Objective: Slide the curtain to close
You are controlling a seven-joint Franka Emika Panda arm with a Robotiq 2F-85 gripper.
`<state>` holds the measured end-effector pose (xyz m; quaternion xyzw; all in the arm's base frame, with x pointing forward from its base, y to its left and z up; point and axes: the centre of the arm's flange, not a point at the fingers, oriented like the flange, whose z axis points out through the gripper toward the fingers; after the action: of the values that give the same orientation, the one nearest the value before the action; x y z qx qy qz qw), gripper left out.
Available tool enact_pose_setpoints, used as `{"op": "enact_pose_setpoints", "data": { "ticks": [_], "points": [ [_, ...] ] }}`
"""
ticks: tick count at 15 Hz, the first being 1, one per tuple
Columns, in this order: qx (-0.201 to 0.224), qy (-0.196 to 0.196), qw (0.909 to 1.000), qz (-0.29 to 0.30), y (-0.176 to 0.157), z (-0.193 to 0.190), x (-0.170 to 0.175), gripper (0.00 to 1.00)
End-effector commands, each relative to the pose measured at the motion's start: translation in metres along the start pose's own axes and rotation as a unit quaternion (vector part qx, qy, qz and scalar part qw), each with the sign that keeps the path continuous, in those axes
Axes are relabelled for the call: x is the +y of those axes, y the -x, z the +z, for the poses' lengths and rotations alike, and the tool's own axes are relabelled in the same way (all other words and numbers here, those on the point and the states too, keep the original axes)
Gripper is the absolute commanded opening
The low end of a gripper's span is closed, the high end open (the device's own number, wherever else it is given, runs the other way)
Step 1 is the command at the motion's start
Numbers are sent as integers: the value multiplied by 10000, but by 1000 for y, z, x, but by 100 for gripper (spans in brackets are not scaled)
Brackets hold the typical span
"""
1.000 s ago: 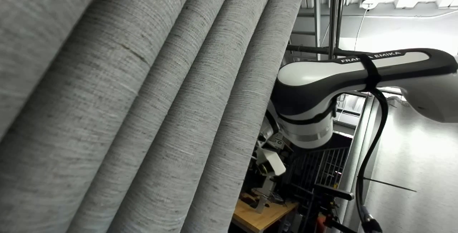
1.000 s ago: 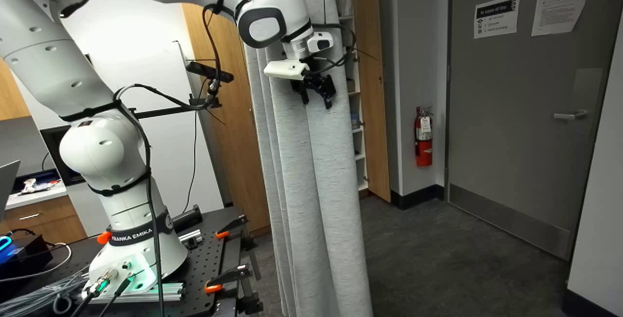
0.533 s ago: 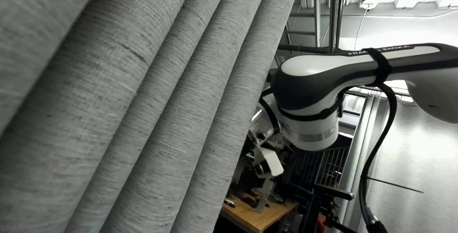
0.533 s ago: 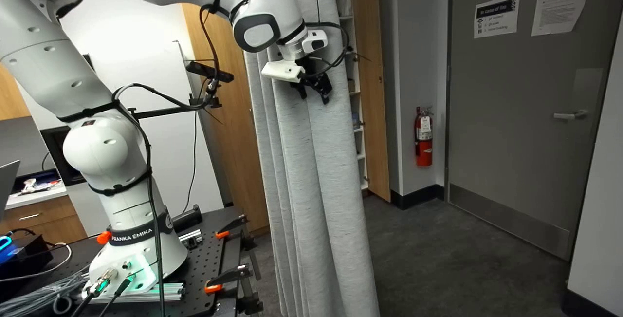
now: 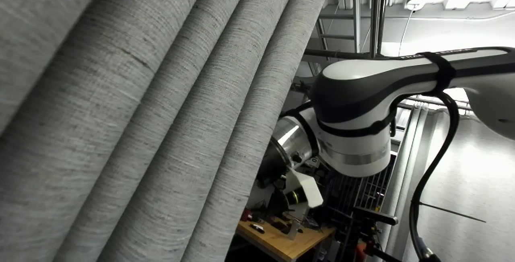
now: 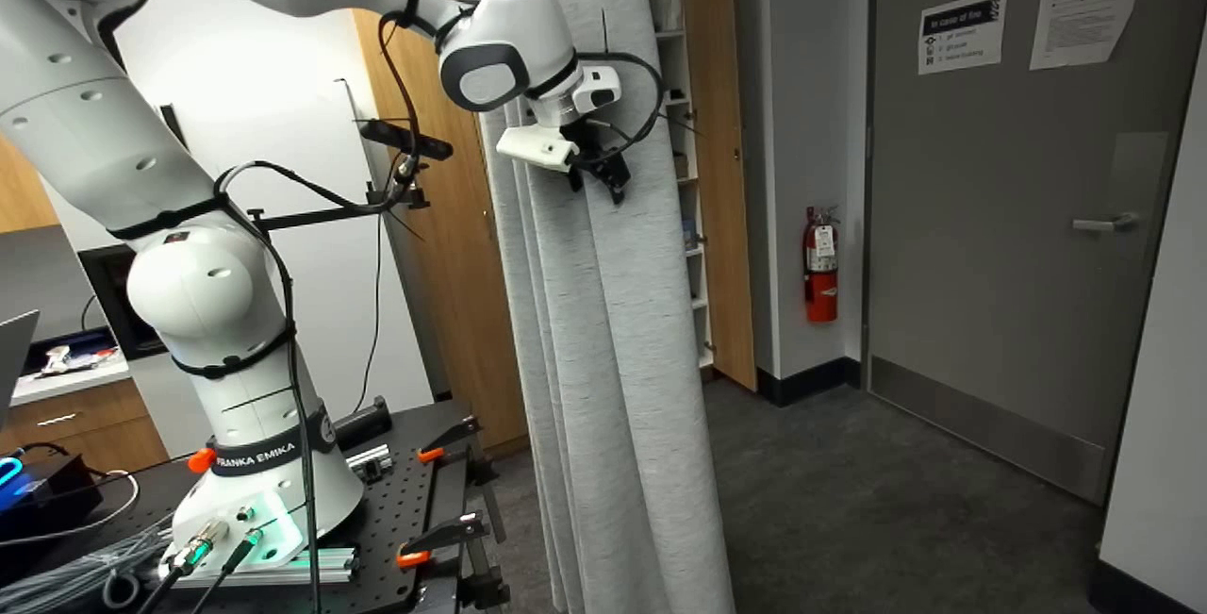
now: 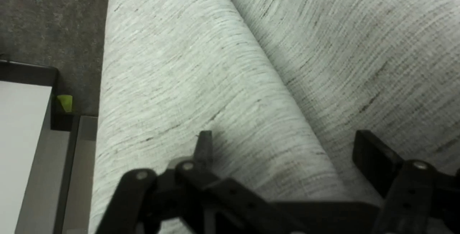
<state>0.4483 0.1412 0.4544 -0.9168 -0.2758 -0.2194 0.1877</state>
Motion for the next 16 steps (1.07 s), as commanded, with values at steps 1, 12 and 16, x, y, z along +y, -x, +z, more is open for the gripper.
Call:
{"op": "enact_pose_setpoints", "data": {
  "ticks": [1, 12, 16],
  "points": [
    [541, 339, 9979, -87, 6, -3, -3, 100],
    [1870, 1209, 9742, -362, -10, -22, -17, 100],
    [2308, 1508, 9595, -575, -17, -40, -28, 100]
  ]
}}
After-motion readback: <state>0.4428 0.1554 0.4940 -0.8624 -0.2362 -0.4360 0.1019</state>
